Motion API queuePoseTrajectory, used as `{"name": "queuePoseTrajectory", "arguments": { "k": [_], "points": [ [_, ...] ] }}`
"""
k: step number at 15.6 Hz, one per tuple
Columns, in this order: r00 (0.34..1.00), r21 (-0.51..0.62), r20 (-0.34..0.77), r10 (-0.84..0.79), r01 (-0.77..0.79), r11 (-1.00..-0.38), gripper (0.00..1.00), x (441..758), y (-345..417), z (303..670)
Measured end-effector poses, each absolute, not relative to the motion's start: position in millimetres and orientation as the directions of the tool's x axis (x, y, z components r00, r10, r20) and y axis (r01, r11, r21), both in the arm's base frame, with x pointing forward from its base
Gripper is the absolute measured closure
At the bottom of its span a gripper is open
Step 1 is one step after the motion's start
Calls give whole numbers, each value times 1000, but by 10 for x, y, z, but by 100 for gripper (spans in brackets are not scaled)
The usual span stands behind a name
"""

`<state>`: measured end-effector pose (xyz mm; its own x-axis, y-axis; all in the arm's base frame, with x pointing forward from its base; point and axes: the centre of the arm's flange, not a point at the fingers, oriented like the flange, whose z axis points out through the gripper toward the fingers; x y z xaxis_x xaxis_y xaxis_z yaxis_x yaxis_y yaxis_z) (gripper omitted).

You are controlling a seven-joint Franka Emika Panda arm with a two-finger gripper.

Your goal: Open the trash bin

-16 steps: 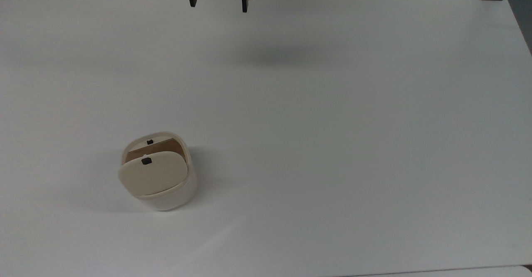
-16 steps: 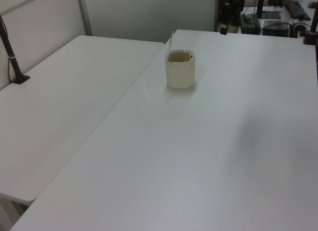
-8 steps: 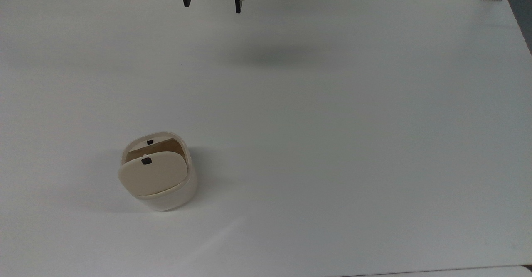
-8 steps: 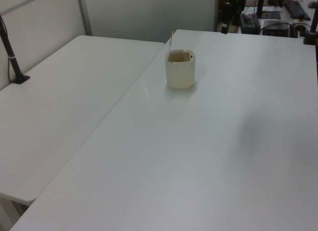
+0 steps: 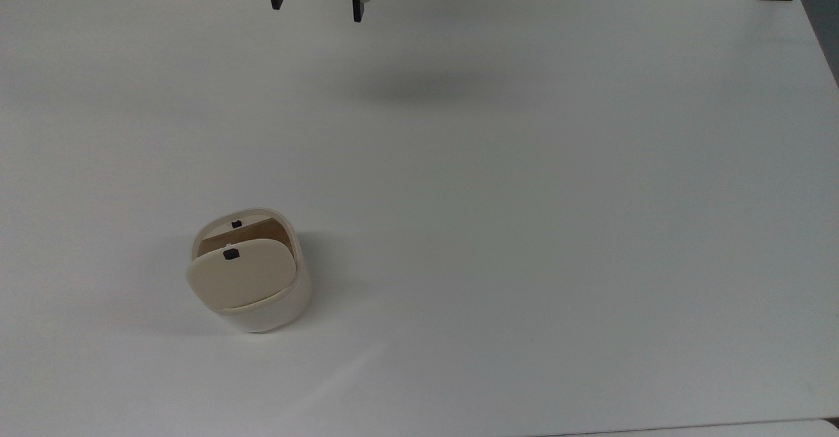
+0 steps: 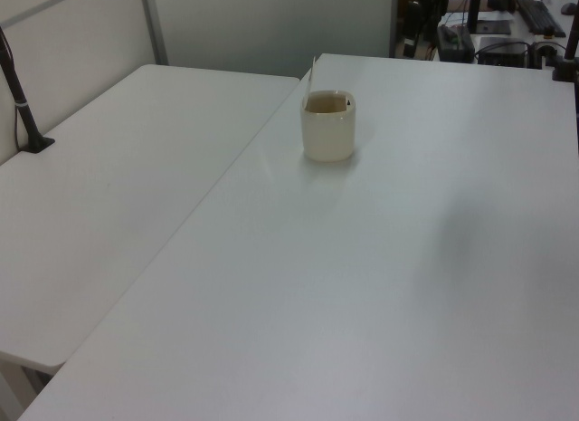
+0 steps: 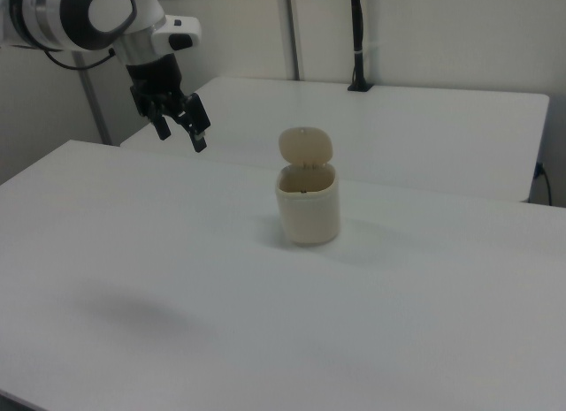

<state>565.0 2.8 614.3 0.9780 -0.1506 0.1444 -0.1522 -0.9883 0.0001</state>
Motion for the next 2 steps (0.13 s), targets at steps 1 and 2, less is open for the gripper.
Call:
{"name": "queuePoseTrajectory", "arguments": {
  "k": [1,2],
  "points": [
    [978,0,144,-153,-155,-988,0,5650,12,6143],
    [977,0,144,-154,-156,-988,0,5650,8,6143]
  ]
}}
